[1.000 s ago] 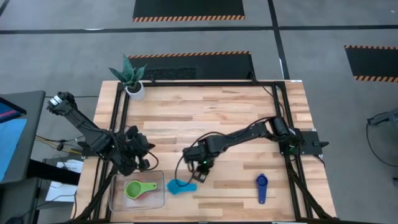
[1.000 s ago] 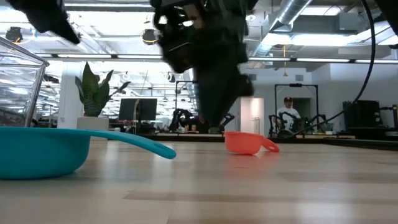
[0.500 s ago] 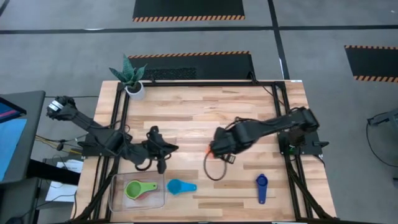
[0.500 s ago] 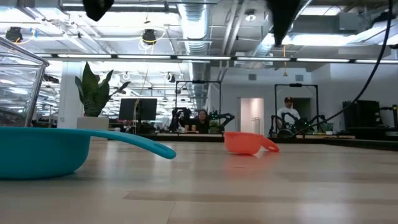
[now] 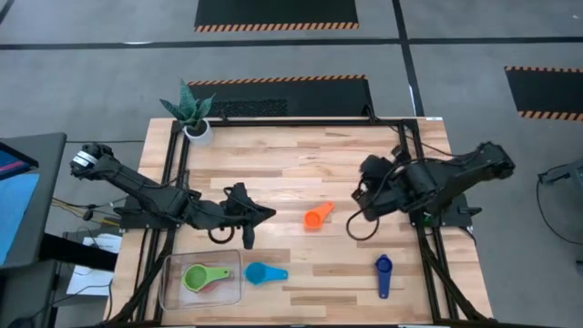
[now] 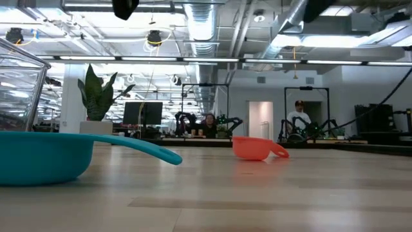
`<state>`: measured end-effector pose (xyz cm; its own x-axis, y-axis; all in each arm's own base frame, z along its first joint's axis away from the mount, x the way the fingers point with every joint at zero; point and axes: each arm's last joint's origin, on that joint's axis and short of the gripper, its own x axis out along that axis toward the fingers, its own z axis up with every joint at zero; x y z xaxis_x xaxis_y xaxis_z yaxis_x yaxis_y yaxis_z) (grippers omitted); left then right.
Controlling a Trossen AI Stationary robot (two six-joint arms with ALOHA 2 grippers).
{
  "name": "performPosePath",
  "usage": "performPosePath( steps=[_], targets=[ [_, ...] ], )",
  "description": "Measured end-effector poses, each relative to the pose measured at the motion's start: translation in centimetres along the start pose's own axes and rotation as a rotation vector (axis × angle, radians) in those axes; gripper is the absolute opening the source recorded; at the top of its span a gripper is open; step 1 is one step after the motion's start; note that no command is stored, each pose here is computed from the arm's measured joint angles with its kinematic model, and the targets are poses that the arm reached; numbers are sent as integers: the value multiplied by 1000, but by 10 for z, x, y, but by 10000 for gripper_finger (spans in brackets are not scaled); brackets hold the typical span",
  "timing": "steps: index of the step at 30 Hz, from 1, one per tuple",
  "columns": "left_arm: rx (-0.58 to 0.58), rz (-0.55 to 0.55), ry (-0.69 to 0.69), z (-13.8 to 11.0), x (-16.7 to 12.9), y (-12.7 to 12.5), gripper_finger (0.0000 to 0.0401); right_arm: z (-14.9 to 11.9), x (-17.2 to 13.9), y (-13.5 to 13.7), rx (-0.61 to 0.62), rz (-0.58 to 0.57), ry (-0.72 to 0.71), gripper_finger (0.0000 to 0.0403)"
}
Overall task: Nest measuring cups in basket
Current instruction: Stack the light blue measuring cup on top of the green measuring cup in the transparent bin
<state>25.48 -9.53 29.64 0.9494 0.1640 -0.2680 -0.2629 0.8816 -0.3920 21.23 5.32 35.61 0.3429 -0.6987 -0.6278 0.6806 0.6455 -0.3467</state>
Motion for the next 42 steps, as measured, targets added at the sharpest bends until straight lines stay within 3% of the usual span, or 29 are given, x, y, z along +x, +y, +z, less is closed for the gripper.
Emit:
performPosePath(
  steps=[4,9,11,13,17,22,25,30,37,42],
  targets=[
    [3,-19,26,-11,15,-3,0,-25,18,-9,119,6,6,108],
    [-46,-124,39,-22,29,-14,0,-51,41,9,248,123,38,108],
    [-107,-158,84,-28,31,-16,0,-60,48,20,245,196,78,108],
    [-238,-194,175,-37,37,-18,0,-65,53,31,230,258,106,108],
    [-464,-182,334,-60,52,-17,5,-74,60,48,166,273,137,108],
    [-571,-132,416,-76,75,-21,35,-82,69,66,91,230,169,108],
    [-612,-179,488,-73,95,-32,57,-89,75,74,39,195,196,108],
    [-522,-193,602,-58,120,-50,70,-98,82,84,-22,177,270,108],
    [-193,-5,826,-41,122,-67,74,-106,81,91,-76,204,316,108],
    [-90,40,914,-48,123,-71,108,-110,72,94,-103,230,301,108]
  ],
)
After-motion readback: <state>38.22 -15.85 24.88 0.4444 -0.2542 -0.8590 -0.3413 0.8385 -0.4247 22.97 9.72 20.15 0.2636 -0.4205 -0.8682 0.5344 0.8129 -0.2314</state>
